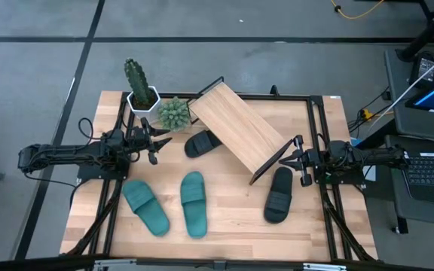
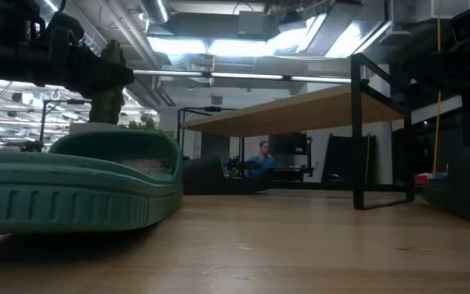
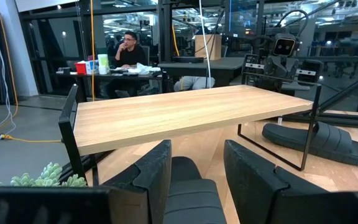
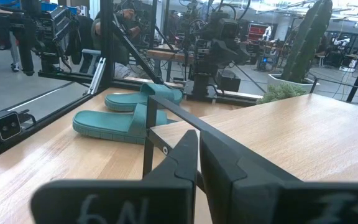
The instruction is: Pick and place slides into the shelf
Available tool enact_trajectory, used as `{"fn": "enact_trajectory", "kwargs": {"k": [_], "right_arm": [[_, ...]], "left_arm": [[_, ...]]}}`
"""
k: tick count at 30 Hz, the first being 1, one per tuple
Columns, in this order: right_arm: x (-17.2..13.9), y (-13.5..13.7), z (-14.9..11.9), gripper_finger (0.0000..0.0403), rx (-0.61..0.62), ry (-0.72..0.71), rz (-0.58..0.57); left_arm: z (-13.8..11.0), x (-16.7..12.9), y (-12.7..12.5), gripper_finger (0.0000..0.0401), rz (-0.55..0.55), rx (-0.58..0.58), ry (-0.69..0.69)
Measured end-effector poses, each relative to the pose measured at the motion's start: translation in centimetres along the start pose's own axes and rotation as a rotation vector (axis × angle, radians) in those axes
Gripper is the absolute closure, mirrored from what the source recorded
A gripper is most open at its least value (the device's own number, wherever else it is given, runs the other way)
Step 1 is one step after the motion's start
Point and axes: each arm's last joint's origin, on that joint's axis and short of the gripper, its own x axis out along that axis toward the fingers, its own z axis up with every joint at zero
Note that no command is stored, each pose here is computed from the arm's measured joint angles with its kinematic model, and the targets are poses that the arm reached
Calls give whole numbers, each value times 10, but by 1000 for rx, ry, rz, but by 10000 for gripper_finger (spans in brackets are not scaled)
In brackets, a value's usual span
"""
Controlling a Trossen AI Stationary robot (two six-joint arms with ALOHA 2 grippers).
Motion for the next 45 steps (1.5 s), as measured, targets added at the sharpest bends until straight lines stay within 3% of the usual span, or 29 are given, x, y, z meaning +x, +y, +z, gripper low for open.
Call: {"fn": "enact_trajectory", "kwargs": {"k": [33, 35, 40, 45], "right_arm": [[0, 0, 2, 382, 55, -20, -2], [0, 0, 2, 382, 55, -20, -2], [0, 0, 1, 382, 56, -12, -1], [0, 1, 0, 382, 57, -5, 21]], "left_arm": [[0, 0, 0, 261, -4, -5, 0], [0, 0, -1, 261, -45, -2, -1], [0, -1, -8, 264, -262, -12, 0], [-3, -2, -9, 303, -319, -32, 32]]}}
